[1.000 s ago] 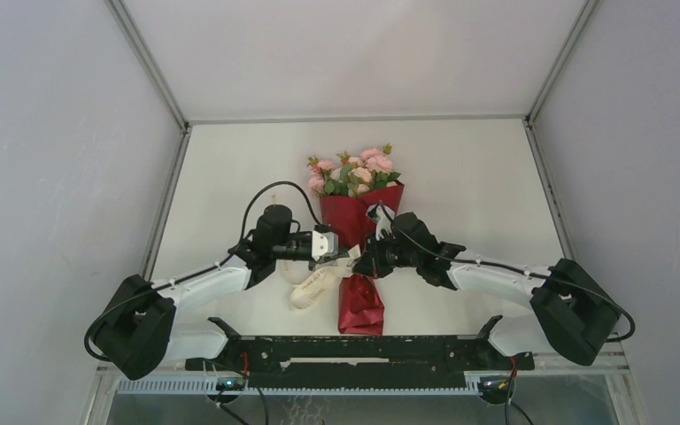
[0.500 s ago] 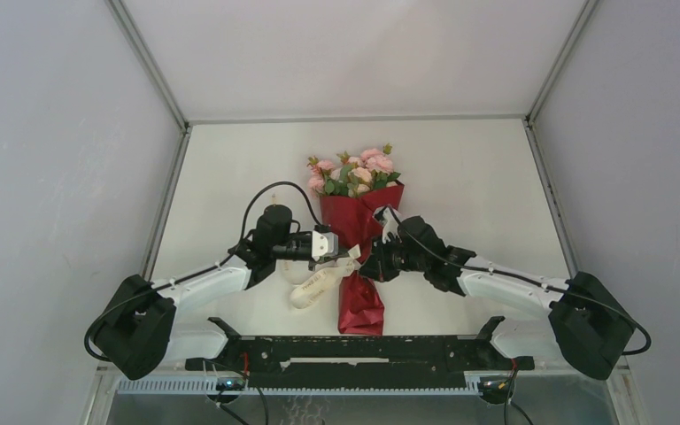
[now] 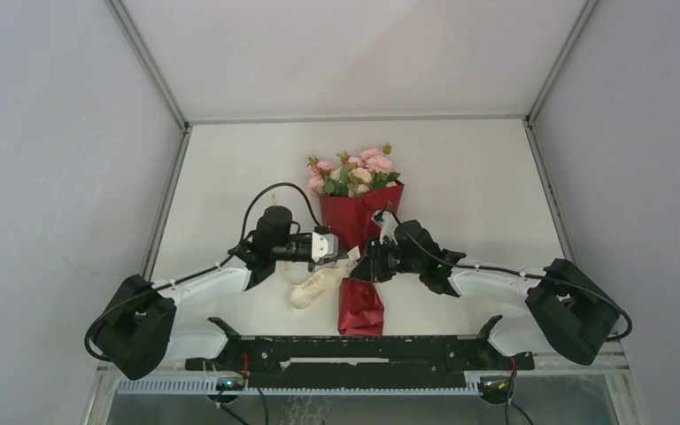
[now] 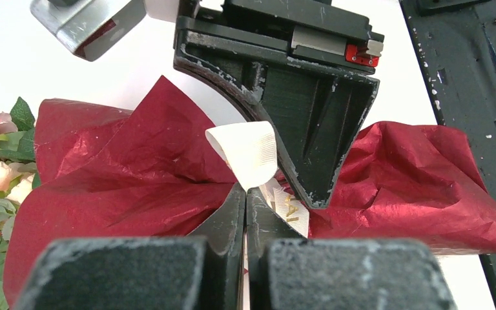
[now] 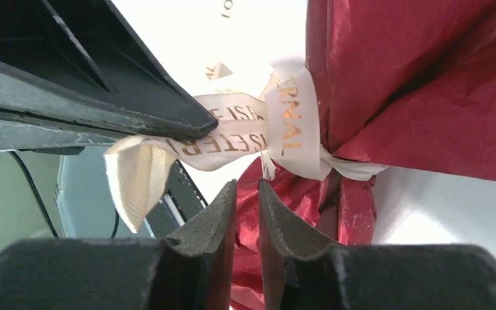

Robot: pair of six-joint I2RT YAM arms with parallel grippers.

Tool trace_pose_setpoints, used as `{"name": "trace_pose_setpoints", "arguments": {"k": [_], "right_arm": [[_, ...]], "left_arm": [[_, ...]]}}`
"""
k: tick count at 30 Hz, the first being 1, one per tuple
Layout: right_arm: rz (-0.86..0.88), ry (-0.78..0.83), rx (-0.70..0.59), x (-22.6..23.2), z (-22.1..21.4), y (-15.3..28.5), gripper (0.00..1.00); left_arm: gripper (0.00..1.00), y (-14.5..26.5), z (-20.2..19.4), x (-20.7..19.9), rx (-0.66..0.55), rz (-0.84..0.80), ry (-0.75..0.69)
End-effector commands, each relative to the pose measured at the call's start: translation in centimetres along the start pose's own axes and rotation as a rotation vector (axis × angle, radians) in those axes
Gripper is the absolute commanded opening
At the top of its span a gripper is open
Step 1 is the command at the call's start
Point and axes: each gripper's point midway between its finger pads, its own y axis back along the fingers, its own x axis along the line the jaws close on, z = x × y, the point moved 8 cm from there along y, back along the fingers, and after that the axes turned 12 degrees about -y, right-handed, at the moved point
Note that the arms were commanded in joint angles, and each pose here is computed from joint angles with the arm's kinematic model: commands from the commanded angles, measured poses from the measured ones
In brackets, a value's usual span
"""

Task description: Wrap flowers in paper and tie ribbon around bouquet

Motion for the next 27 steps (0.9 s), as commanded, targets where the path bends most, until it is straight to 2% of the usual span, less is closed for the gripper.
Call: {"name": "trace_pose_setpoints", "arguments": {"k": [1, 13, 27], "right_arm": [[0.080, 0.011, -0.063, 1.5, 1.2, -0.4, 0.26], [-0.012, -0.010, -0.109, 0.3, 1.5, -0.5, 0.28], [-0.016, -0.017, -0.105, 0.0, 1.5, -0.9, 0.42]], "left_arm": [[0.00, 0.3, 0.5, 0.3, -0.026, 0.015, -0.050], [0.00, 0.2, 0.5, 0.3, -0.026, 0.012, -0.047], [0.00, 0.2, 0.4, 0.2, -0.026, 0.004, -0.048]]}}
